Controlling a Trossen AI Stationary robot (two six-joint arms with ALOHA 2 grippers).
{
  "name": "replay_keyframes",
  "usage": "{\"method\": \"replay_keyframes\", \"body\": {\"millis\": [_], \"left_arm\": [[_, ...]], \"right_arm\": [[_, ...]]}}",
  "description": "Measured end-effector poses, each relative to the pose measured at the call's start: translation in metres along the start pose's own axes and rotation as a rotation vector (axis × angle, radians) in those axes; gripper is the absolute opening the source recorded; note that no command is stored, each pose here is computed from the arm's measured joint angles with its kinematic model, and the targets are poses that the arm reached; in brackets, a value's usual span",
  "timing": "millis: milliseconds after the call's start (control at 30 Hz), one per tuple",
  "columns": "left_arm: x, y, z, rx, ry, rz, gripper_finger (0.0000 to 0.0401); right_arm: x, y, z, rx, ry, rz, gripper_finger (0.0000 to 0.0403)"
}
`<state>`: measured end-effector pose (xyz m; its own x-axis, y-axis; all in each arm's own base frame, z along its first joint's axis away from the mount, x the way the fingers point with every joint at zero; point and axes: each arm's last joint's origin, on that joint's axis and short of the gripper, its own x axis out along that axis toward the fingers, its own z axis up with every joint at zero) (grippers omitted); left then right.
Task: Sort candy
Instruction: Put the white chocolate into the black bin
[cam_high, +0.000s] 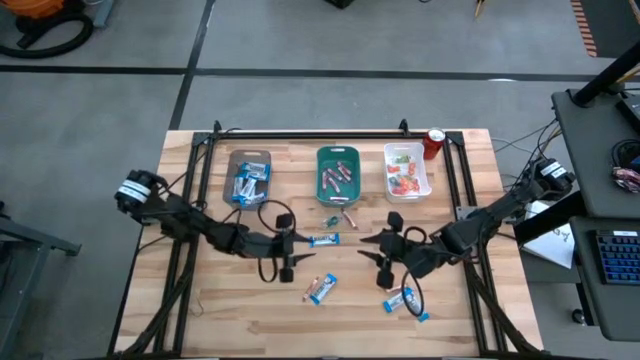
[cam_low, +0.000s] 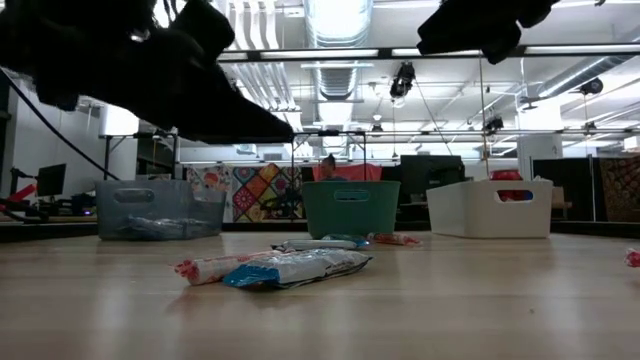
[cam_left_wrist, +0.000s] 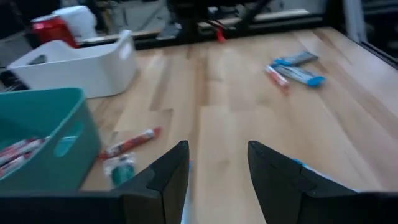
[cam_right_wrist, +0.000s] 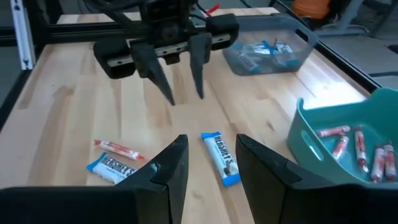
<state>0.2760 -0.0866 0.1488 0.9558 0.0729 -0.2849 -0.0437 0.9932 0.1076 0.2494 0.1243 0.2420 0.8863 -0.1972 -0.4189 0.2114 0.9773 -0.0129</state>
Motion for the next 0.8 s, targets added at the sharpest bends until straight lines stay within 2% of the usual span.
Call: {"method": "replay_keyframes", "body": {"millis": [167, 400, 533, 800], "left_arm": [[0.012, 0.004, -0.01, -0.037, -0.046, 0.024, 0.0149], [0.036, 0.001, -0.034, -0.023, 0.03, 0.056, 0.0175], [0.042, 0.004, -0.044, -0.039, 0.058, 0.107, 0.0192], [0.046, 0.007, -0.055, -0.034, 0.09, 0.128, 0.0212]], "right_arm": [[0.001, -0.001, -0.005, 0.017, -0.005, -0.002, 0.0125], [0.002, -0.001, -0.005, 0.029, -0.012, 0.002, 0.0125], [0.002, -0.001, -0.005, 0.026, -0.012, 0.002, 0.0125], [0.002, -0.001, -0.006, 0.023, -0.012, 0.001, 0.0125]]}}
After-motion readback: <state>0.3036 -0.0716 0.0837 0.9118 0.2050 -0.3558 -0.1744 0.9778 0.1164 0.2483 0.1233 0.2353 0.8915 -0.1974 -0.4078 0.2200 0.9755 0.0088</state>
